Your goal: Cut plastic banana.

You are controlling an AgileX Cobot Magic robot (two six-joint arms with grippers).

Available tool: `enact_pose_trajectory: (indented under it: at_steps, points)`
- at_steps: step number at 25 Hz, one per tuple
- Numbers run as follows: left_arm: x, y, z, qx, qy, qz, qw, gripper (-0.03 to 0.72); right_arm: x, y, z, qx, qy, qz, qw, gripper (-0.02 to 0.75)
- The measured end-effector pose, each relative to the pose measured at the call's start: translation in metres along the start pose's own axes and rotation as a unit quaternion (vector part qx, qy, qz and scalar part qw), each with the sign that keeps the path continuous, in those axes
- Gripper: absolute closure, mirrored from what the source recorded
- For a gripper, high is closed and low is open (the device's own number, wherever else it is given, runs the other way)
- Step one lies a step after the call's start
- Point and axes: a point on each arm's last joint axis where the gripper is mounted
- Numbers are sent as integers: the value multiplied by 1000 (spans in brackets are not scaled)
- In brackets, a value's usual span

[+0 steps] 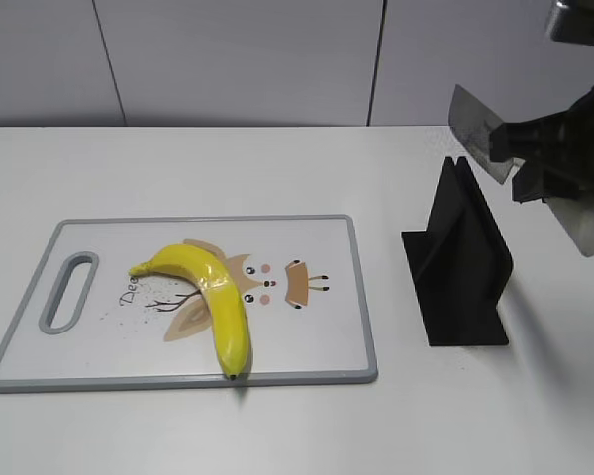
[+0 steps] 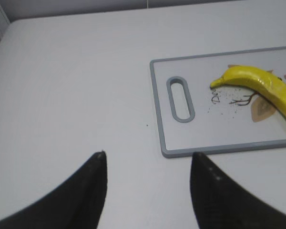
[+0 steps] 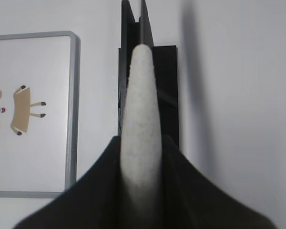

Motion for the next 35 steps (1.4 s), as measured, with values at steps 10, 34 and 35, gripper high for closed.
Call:
enact_pose_trajectory:
  at_steps: [10, 34, 35]
  points:
    - [0, -2, -2, -9, -1, 0, 1000, 146, 2, -2, 35, 33, -8, -6, 999, 548]
    - [0, -2, -2, -9, -1, 0, 1000, 146, 5, -24, 10, 143, 30, -92, 985, 103]
    - [0, -2, -2, -9, -1, 0, 1000, 146, 5, -25, 0, 138, 38, -105, 984, 103]
Point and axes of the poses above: a point on each arm's last joint axis where the gripper is mounted, z pointing out along that axis toward the gripper, x along the wrist's bending axis when the last joint is at zero, y = z × x, and after that the axes turned 11 degrees about -z, right-handed
